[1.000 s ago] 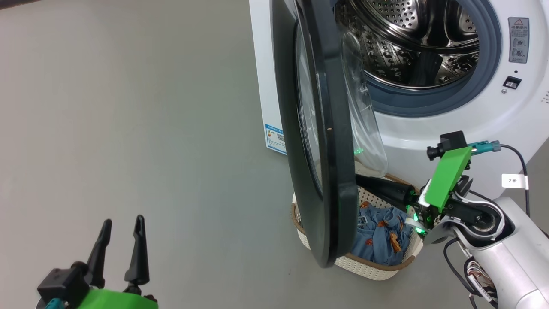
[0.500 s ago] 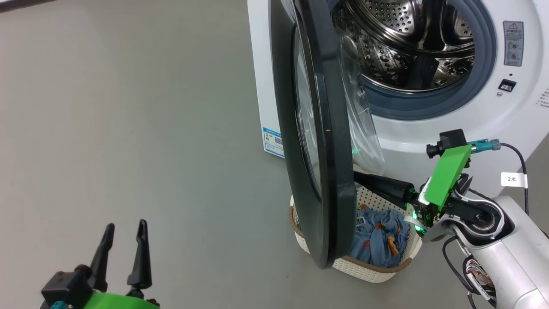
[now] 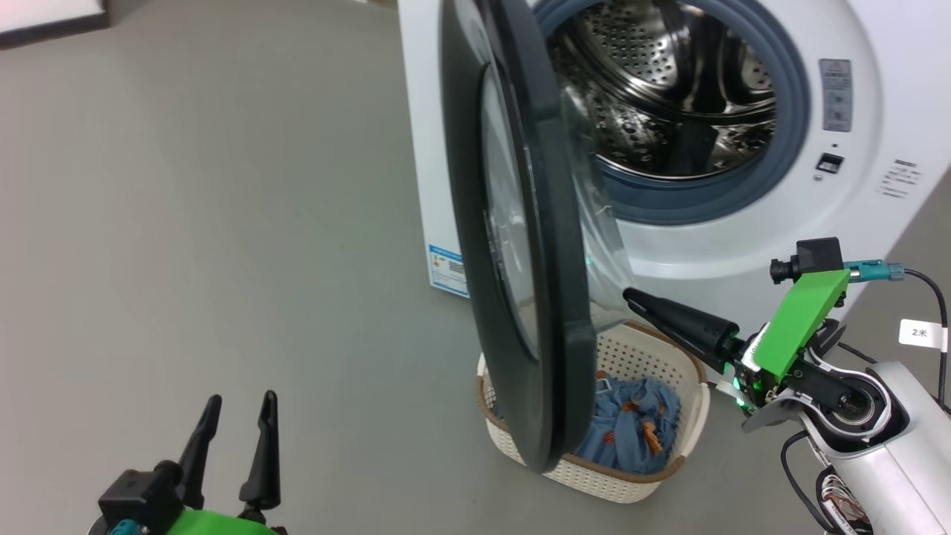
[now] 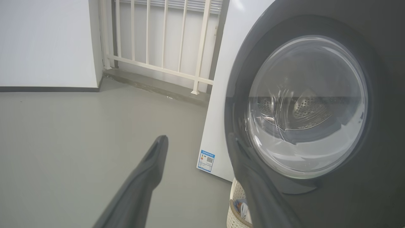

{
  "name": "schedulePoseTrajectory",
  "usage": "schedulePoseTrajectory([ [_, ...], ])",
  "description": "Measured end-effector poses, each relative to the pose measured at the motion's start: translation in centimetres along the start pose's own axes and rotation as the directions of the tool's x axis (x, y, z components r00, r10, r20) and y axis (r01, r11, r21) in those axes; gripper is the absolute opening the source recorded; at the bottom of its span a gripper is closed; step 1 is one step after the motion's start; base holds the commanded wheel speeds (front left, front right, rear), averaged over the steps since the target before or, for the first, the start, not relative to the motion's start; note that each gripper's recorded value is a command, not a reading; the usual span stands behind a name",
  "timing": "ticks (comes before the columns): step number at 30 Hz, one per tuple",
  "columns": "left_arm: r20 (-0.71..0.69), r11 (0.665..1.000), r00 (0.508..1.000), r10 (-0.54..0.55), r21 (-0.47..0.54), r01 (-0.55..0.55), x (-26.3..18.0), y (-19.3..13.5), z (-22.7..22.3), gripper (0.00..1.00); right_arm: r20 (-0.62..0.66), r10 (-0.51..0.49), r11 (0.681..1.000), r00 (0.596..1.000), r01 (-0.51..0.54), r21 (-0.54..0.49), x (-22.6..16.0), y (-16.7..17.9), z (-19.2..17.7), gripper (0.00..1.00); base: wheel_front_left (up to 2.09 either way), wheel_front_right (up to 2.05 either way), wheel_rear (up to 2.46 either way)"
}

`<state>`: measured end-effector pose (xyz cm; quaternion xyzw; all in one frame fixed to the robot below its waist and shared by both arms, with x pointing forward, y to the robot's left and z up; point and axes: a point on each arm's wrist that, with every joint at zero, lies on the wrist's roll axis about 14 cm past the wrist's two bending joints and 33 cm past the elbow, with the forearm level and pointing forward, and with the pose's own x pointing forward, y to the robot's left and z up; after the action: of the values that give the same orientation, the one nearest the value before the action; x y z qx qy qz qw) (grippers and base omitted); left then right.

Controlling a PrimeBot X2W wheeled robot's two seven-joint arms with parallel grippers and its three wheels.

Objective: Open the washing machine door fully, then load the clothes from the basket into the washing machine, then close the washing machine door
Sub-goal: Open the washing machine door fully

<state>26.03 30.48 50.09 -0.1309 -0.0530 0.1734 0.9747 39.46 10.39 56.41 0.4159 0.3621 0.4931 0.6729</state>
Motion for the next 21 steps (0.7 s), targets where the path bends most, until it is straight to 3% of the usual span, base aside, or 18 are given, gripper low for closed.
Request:
schedulePoseTrajectory([
  [11, -0.023, 0.991, 0.991, -0.132, -0.011, 0.132, 2.0, -4.3, -0.9, 1.00, 0.224, -0.052, 0.990, 0.973, 0.079, -0.114, -4.8, 0.0, 2.4, 1.00, 0.00, 0.00, 0.00],
  [16, -0.034, 0.980, 0.979, -0.200, -0.016, 0.199, 2.9, -6.6, -1.4, 1.00, 0.367, -0.097, 0.962, 0.925, 0.181, -0.202, -7.8, -0.5, 4.1, 1.00, 0.00, 0.00, 0.00],
  [21, -0.047, 0.964, 0.963, -0.264, -0.022, 0.264, 3.7, -9.0, -1.9, 1.00, 0.504, -0.133, 0.936, 0.853, 0.276, -0.220, -11.4, -1.6, 4.9, 1.00, 0.00, 0.00, 0.00],
])
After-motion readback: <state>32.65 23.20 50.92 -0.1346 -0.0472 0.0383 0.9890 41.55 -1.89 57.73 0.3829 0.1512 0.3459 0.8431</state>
